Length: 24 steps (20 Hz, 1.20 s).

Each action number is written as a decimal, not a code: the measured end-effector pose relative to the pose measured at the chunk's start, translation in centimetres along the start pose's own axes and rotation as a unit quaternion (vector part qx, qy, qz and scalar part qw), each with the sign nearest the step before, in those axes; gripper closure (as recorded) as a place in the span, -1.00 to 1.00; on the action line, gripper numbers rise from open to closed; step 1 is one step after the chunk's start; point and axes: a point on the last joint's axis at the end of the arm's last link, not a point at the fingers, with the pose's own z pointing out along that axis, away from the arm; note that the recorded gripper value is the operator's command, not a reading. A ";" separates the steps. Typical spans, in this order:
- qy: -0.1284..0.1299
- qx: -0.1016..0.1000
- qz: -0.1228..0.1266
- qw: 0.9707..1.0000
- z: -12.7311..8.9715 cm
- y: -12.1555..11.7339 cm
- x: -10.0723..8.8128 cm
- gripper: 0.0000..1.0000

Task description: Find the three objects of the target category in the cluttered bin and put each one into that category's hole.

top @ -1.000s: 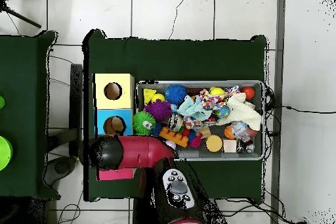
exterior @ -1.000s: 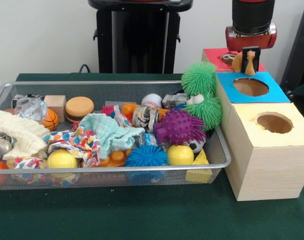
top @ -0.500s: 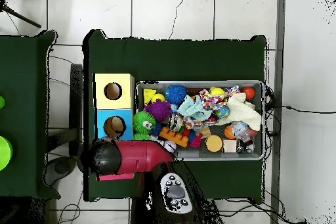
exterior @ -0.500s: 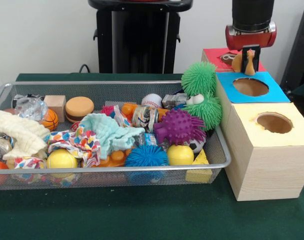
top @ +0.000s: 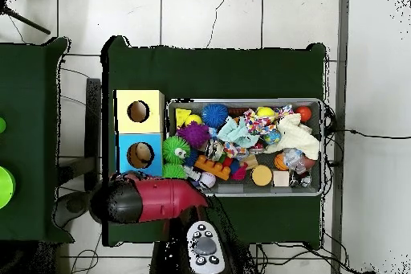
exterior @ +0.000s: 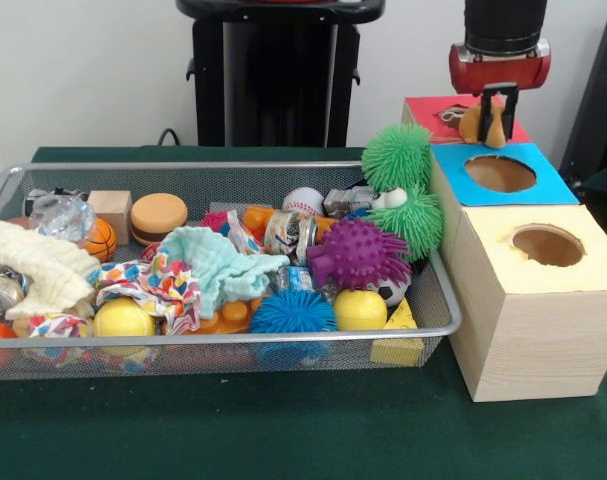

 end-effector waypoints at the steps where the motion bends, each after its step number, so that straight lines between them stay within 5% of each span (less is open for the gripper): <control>1: -0.001 0.004 -0.002 1.000 -0.1 -0.2 0.1 1.00; 9: -0.007 0.029 -0.003 1.000 -0.4 -2.3 0.5 1.00; 24: -0.023 0.036 0.003 0.999 -0.6 -4.3 1.7 1.00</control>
